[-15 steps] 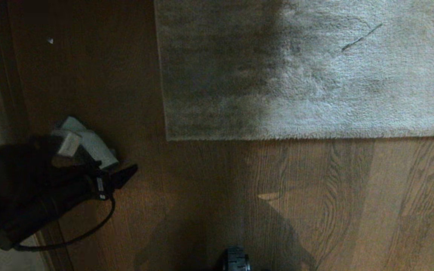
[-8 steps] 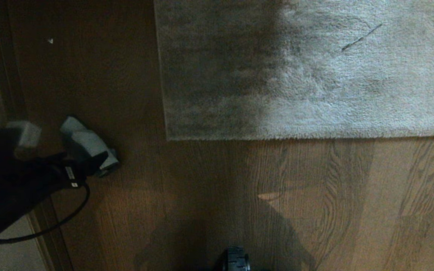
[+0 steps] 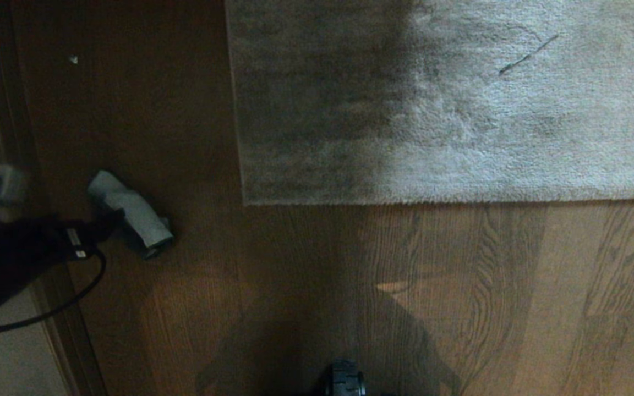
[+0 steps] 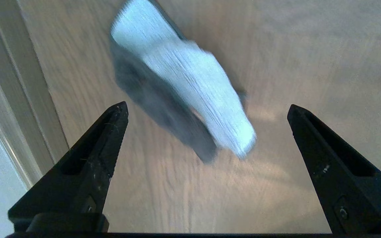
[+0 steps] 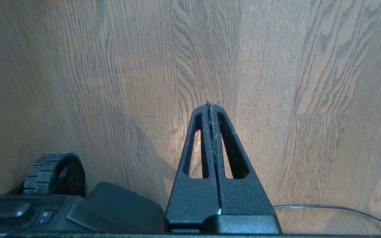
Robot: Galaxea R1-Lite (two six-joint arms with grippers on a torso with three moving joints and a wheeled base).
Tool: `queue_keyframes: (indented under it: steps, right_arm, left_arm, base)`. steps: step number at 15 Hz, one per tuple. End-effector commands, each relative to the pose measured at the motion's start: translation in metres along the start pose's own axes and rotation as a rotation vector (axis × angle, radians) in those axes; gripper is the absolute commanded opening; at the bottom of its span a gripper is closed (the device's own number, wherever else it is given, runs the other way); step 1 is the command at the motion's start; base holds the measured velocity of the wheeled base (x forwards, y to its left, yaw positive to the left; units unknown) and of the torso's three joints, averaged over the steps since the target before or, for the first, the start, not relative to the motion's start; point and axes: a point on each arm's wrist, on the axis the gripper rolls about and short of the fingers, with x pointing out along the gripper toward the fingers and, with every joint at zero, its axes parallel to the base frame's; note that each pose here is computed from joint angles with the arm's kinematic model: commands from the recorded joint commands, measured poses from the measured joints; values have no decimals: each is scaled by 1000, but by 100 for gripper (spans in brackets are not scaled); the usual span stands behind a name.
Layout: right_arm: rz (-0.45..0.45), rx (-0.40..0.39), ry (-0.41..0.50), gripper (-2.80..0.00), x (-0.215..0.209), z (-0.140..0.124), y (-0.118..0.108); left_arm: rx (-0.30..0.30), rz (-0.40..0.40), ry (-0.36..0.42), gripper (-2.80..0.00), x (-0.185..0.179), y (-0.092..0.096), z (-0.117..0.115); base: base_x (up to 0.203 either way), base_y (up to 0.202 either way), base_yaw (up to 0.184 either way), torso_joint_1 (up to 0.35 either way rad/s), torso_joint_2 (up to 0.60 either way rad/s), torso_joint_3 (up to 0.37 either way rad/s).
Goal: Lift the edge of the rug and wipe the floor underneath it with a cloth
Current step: Pick up the rag
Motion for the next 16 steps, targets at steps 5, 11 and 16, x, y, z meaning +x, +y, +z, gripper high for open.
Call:
queue_keyframes:
  steps: [5,11,16]
  right_arm:
    - [0,0,0,-280,0,0,0]
    - [0,0,1,-280,0,0,0]
    - [0,0,1,-280,0,0,0]
  left_arm:
    - [-1,49,-36,0,36,18,-3]
    - [-1,33,-33,0,52,19,-8]
    - [2,29,-45,0,70,21,-23]
  base:
    - [0,0,0,0,0,0]
    - [0,0,0,0,0,0]
    - [0,0,0,0,0,0]
